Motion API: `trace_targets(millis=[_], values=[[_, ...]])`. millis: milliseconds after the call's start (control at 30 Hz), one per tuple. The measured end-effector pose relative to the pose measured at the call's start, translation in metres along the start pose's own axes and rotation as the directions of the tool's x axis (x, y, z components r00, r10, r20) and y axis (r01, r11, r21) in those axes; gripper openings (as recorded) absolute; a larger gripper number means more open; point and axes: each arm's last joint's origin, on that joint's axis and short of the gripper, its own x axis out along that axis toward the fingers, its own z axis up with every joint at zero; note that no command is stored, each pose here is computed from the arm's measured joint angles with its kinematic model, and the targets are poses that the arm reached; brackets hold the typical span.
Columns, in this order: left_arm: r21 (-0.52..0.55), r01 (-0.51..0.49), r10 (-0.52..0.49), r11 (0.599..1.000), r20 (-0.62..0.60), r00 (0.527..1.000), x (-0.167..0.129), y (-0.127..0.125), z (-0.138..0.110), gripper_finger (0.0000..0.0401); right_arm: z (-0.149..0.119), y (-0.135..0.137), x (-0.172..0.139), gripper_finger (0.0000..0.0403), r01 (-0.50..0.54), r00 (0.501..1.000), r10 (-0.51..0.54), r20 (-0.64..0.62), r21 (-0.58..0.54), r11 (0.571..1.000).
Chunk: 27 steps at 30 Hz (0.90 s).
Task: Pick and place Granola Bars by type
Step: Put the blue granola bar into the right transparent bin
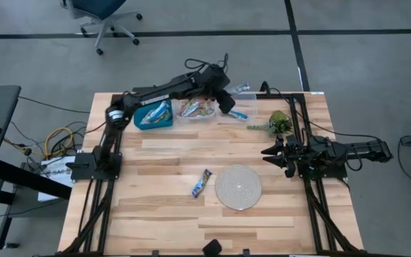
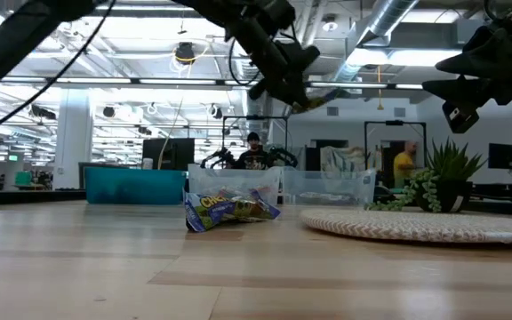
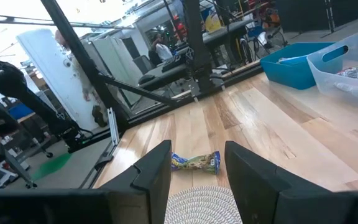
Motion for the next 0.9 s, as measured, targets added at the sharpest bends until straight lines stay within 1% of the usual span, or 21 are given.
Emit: trace_targets(millis=[133,267,400,500,567,700,900], values=[[0.038,-0.011,0.013,0.999,-0.042,0.999,0.015,0.003,0.0,0.0057,0.0,0.0,0.0,0.0143,0.001,1.0,-0.001,0.0,0.0,1.0],[0.065,-0.01,0.016,0.998,-0.085,0.996,0.028,0.006,-0.006,0.0057,0.0,0.0,0.0,0.0144,0.001,1.0,-0.001,0.0,0.0,1.0],[0.11,-0.01,0.022,0.994,-0.112,0.993,0.031,0.007,-0.011,0.0057,0.0,0.0,0.0,0.0141,0.001,1.0,-0.001,0.0,0.0,1.0],[0.149,-0.029,0.049,0.988,-0.131,0.99,0.033,0.01,-0.015,0.0057,0.0,0.0,0.0,0.0141,0.001,1.0,-0.001,0.0,0.0,1.0],[0.159,-0.033,0.053,0.987,-0.123,0.991,0.033,0.011,-0.014,0.0061,0.0,0.0,0.0,0.0142,0.001,1.0,-0.001,0.0,0.0,1.0],[0.181,-0.025,0.047,0.983,-0.12,0.992,0.033,0.011,-0.013,0.0088,0.0,0.0,0.0,0.0144,0.001,1.0,-0.001,0.0,0.0,1.0],[0.183,-0.041,0.063,0.982,-0.116,0.991,0.033,0.012,-0.013,0.0152,0.0,0.0,0.0,0.0141,0.001,1.0,-0.001,0.0,0.0,1.0]])
